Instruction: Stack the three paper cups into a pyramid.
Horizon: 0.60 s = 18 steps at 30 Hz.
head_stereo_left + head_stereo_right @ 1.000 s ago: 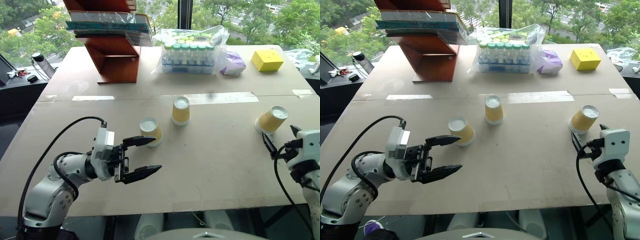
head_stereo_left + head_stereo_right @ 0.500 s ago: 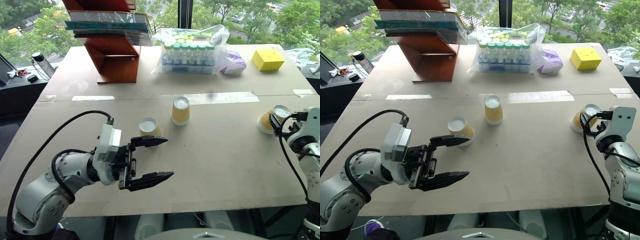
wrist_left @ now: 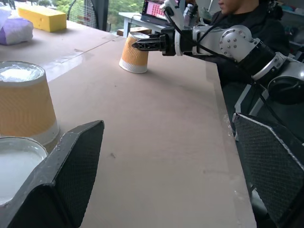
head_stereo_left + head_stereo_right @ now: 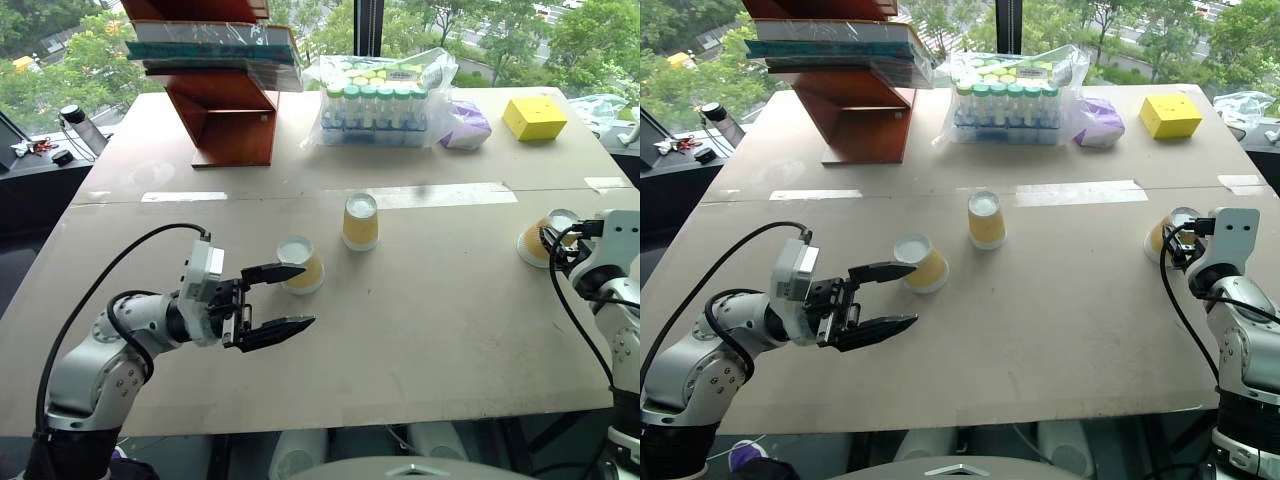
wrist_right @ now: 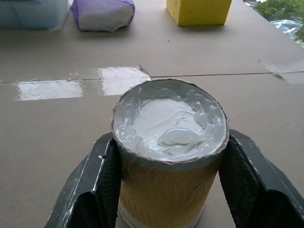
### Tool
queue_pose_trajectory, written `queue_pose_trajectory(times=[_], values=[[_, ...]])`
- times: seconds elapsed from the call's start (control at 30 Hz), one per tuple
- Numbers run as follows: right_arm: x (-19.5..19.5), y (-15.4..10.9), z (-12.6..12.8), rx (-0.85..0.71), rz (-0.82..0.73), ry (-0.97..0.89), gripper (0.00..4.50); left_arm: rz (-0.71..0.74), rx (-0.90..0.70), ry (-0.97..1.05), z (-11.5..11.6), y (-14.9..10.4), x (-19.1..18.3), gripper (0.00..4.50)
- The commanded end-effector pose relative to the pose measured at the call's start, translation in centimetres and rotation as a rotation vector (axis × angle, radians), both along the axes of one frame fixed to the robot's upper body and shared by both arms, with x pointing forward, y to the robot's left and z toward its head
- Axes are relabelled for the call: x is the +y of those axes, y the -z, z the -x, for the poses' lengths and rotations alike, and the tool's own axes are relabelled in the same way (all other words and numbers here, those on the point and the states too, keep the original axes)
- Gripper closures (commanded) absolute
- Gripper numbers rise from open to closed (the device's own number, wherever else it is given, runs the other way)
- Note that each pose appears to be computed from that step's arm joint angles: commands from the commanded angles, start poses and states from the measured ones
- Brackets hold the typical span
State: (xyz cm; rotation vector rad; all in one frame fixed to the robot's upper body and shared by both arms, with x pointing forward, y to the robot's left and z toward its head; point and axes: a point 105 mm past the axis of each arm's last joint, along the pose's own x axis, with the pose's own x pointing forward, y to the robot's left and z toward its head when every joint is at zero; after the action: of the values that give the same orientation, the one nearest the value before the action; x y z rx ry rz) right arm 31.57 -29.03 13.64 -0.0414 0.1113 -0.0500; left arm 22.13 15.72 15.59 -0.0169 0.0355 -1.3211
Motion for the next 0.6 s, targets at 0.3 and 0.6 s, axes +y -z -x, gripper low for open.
queue_pose_trajectory(times=[0.3,0.6], values=[[16.0,-1.3,7.8,-0.017,0.149,-0.902,2.37,-0.029,0.004,-0.031,2.0,1.7,3.3,0.00],[18.3,-0.2,7.2,-0.045,0.137,-0.981,2.37,-0.053,-0.007,-0.028,2.3,1.5,3.6,0.00]])
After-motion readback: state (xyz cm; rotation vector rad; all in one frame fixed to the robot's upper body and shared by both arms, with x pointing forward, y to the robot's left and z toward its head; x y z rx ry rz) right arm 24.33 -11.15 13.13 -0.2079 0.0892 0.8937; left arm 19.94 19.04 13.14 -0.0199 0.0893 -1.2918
